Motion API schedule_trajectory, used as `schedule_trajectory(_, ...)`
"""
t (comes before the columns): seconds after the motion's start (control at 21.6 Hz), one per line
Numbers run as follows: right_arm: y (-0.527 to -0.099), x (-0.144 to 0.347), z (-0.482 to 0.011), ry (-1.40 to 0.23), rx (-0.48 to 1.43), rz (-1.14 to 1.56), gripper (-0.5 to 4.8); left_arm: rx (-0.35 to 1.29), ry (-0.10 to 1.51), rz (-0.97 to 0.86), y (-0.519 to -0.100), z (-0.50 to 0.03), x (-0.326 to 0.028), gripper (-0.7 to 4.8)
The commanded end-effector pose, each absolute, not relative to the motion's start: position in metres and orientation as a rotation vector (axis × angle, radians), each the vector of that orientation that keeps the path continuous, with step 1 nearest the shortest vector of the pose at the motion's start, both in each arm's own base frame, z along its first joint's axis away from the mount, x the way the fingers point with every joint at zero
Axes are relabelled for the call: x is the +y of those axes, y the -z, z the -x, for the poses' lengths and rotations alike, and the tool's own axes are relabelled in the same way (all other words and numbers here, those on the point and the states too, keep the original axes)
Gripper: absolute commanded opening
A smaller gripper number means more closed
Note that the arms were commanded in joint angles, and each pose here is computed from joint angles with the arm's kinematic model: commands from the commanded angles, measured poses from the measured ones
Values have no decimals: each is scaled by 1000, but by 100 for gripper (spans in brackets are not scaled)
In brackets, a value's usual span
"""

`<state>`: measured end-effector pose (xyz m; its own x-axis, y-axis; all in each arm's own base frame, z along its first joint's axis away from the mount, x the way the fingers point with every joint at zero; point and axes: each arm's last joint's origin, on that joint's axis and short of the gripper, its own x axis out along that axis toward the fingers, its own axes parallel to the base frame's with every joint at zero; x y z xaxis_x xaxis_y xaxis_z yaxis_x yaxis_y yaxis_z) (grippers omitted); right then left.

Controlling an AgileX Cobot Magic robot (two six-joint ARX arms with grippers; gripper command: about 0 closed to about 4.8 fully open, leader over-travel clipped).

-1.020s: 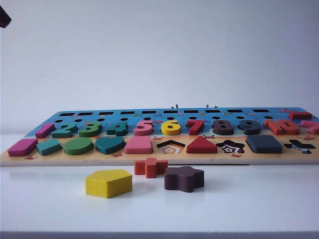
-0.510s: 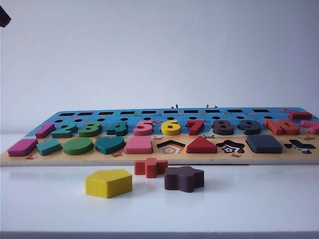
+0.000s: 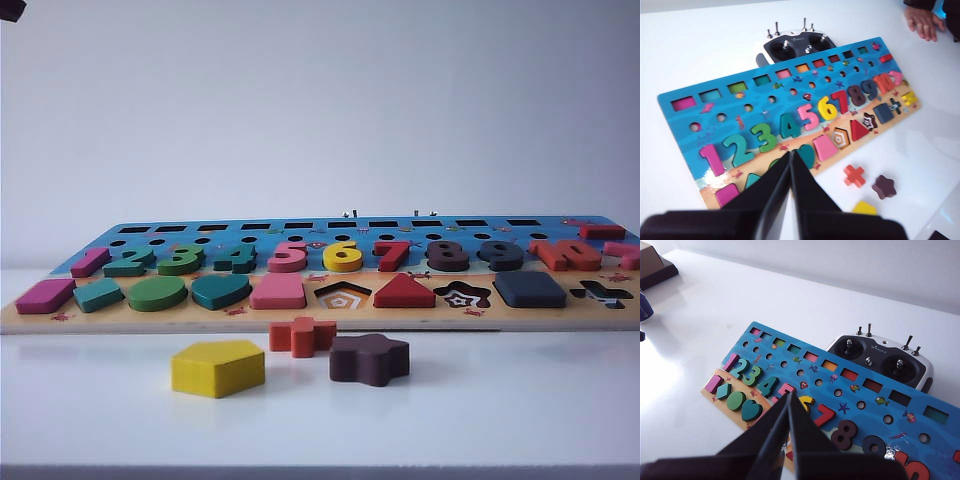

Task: Insert the cube into the slot.

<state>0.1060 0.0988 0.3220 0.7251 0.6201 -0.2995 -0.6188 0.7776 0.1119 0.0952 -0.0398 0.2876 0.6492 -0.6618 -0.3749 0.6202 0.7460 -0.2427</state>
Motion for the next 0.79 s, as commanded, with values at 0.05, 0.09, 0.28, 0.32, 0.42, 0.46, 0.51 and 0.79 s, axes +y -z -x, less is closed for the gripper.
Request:
schedule_trajectory(0.05,-311,98,-106,-682,247,-52,-6,403,720,56,-288,-96,-38,7)
schedule_trajectory(0.09,-304,96,-105,-669,235,-71,-6,389,712,54,-286,-97,-37,7)
schedule_trajectory(0.28,-277,87,-105,-623,264,-155,-6,353,685,51,-281,-99,-35,7)
schedule_trajectory(0.32,-270,84,-106,-603,275,-163,-6,354,686,47,-280,-99,-35,7)
schedule_trajectory(0.42,-260,78,-107,-574,294,-187,-6,355,683,38,-278,-100,-35,7)
schedule_trajectory(0.46,-256,76,-108,-565,299,-196,-6,357,683,39,-278,-100,-35,7)
schedule_trajectory(0.51,-248,70,-109,-545,308,-221,-6,357,683,39,-278,-100,-35,7)
schedule_trajectory(0.79,-222,52,-113,-422,324,-294,-5,357,682,39,-278,-100,-35,7)
